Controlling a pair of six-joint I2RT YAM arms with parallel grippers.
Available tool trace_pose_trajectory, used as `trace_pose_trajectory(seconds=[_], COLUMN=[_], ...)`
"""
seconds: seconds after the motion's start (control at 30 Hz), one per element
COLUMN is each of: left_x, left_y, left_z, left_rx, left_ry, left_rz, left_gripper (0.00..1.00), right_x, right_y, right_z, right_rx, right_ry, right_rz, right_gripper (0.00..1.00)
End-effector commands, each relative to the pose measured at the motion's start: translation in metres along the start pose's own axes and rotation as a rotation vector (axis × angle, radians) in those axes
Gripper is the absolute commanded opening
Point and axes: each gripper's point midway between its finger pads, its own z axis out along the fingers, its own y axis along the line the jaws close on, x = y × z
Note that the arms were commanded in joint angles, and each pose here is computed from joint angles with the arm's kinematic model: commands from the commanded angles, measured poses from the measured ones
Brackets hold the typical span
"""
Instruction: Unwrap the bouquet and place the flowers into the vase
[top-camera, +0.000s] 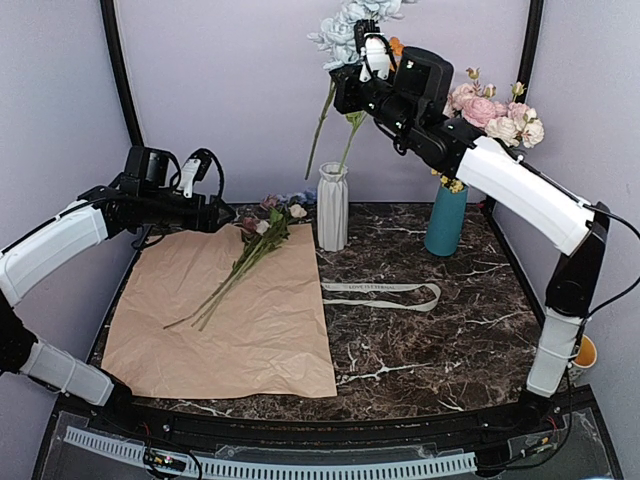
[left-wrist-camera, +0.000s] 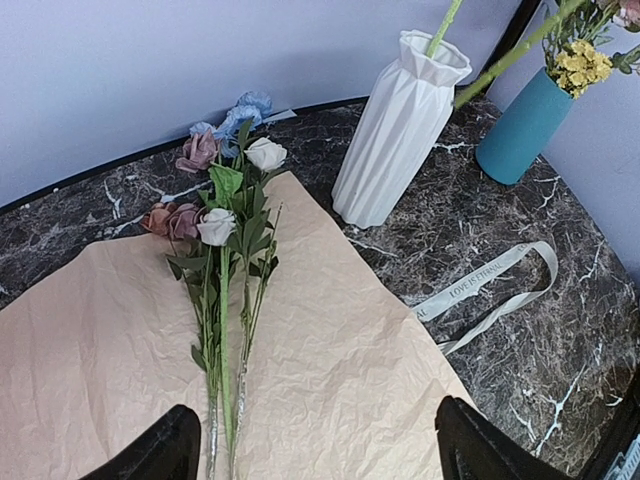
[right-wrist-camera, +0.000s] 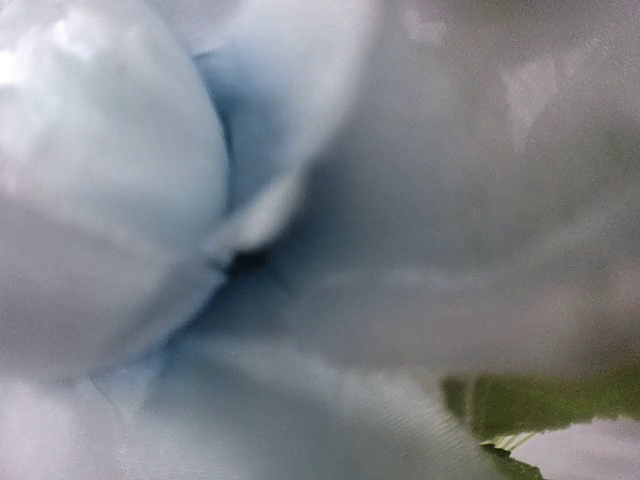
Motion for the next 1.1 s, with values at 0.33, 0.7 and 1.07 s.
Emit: trace_pose_trajectory(seconds=[0.33,0.7,1.07], left_x=[0.001,0.000,-0.002], left_y=[-0.002,0.004,0.004], left_z=[-0.008,-0.003,0.005], left_rx=[0.000,-0.032,-0.020], left_ry=[-0.025,-0.023,-0.007], left_rz=[-0.004,0.005,0.021], left_gripper=[0.83,0.82,0.82], right_x=[-0.039,0.018,0.061], right_y=[-0.096,-0.100,-0.098], right_z=[0.016,0.026,0.030], right_rx=[0.280,0.255,0.236], right_ry=[-0.155,-0.040,0.042], right_rz=[-0.081,0.000,0.093], right_gripper=[0.00,0.00,0.00])
